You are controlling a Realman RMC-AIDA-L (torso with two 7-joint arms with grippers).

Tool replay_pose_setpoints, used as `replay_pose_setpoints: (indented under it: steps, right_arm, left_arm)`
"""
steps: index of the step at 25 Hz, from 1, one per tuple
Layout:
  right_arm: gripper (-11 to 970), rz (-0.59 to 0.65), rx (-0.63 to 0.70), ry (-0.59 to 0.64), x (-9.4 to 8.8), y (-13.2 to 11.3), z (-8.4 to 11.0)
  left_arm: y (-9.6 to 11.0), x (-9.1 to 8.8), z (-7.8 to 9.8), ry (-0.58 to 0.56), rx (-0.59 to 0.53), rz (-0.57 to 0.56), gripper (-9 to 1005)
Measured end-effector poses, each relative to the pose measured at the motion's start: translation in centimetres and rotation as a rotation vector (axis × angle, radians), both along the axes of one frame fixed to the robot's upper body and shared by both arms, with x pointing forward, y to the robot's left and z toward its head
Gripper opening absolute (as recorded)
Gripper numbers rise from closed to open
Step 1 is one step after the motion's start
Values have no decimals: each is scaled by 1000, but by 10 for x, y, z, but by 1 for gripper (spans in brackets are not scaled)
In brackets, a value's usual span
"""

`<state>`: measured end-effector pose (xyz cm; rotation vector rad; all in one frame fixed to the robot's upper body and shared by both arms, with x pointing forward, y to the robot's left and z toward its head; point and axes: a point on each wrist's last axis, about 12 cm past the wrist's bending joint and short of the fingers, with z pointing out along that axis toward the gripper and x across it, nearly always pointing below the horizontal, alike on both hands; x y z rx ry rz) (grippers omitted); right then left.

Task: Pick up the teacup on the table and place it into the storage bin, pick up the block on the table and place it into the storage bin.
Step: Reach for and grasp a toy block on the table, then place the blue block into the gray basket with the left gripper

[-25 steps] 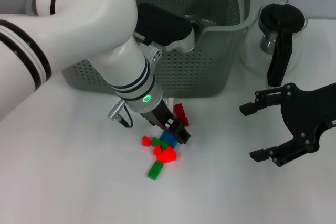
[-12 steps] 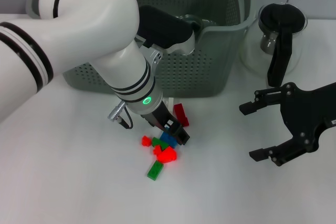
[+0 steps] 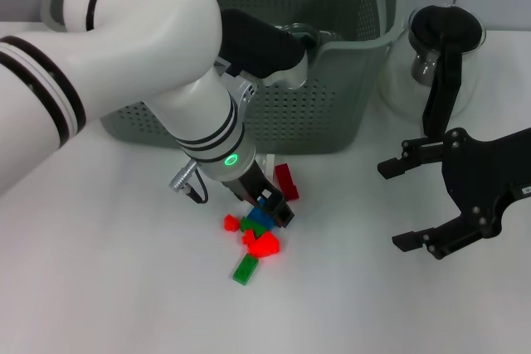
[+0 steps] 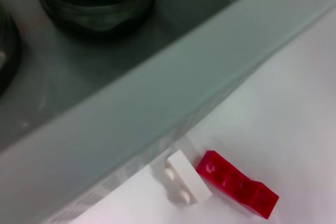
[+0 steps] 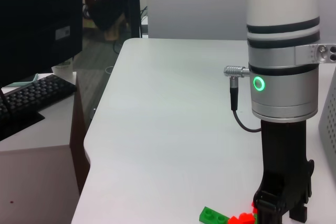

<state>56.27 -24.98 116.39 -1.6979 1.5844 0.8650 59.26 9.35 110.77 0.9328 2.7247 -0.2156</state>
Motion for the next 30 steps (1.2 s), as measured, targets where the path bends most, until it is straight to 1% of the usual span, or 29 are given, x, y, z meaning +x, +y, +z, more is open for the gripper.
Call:
replay_pose_setpoints:
  steps: [6,12,14,25,30]
  right_arm:
    - [927,-1,0,-2,0,0,0]
    - [927,-1,0,-3,0,0,0]
    - [927,-1,0,-3,0,0,0]
    - [928,-2,1,-4,0,0,0]
    - [927,-2,1,-4,0,0,0]
  left_arm:
    - [-3,-1,0,-3,10,-17,709]
    - [-3,-1,0,-4,11,-18,589]
    - [-2,-1,0,-3,12,-18,597]
    - [-2,-2,0,2,15,-21,523]
    - [-2,-3,1,7,22,-23,420]
